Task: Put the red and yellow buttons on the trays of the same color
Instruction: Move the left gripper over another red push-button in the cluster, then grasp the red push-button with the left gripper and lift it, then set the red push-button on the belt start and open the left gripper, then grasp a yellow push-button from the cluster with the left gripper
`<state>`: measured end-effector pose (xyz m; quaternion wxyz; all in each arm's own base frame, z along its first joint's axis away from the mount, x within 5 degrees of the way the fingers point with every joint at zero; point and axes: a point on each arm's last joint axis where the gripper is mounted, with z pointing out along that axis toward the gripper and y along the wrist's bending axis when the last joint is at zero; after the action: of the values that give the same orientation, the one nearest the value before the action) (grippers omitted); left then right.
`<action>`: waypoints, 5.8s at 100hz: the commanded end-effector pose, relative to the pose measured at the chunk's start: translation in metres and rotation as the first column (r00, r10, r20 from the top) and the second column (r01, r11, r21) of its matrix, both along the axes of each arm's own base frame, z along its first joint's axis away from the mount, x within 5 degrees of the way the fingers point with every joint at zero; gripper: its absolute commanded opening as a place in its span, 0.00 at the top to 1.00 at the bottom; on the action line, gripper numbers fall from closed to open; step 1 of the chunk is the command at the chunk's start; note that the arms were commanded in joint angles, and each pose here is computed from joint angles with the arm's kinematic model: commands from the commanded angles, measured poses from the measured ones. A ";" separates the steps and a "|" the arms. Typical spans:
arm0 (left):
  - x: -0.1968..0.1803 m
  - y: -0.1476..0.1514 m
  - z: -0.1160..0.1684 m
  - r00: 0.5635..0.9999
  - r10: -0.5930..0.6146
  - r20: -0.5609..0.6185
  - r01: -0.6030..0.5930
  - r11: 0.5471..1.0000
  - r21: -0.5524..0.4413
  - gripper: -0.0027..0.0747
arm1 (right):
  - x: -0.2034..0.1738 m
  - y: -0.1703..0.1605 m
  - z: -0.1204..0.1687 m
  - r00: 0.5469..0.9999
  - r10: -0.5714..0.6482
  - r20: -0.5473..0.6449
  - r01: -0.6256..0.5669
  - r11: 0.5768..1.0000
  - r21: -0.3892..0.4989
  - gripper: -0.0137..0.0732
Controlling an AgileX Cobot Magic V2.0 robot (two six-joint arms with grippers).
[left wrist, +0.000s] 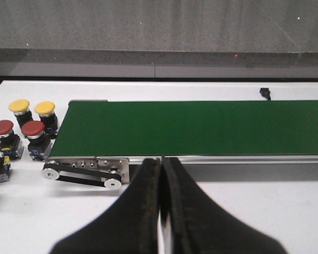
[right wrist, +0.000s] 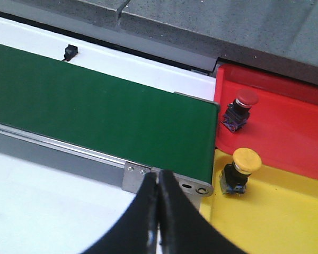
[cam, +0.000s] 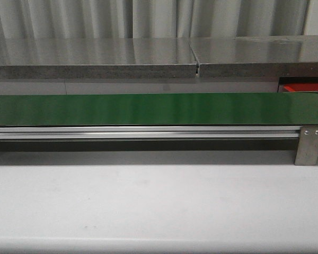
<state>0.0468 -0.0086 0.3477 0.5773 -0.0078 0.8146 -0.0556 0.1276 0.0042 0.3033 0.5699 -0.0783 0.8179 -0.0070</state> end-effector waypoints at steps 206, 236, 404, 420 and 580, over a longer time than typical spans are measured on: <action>0.270 0.233 -0.093 0.491 0.338 -0.803 -0.628 0.776 -0.057 0.33 | 0.001 -0.002 0.014 0.996 -0.023 0.090 0.023 1.000 0.003 0.92; 0.282 0.244 -0.109 0.473 0.349 -0.809 -0.644 0.764 -0.047 0.33 | 0.001 -0.002 0.014 0.996 -0.023 0.090 0.023 1.000 0.003 0.92; 0.321 0.118 -0.039 0.730 0.206 -0.651 -0.326 0.943 -0.067 0.63 | 0.001 -0.002 0.014 0.996 -0.023 0.090 0.023 1.000 0.003 0.92; 0.328 0.114 -0.054 0.707 0.166 -0.687 -0.316 0.944 -0.098 0.63 | 0.001 -0.002 0.014 0.996 -0.023 0.090 0.023 1.000 0.003 0.92; 0.295 0.216 -0.043 0.681 0.293 -0.671 -0.466 0.880 -0.089 0.23 | 0.001 -0.002 0.014 0.996 -0.023 0.090 0.023 1.000 0.003 0.92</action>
<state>0.3427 0.2000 0.2907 0.2253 -0.2547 0.9396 -0.0392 0.1276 0.0042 0.3033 0.5699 -0.0790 0.8179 -0.0074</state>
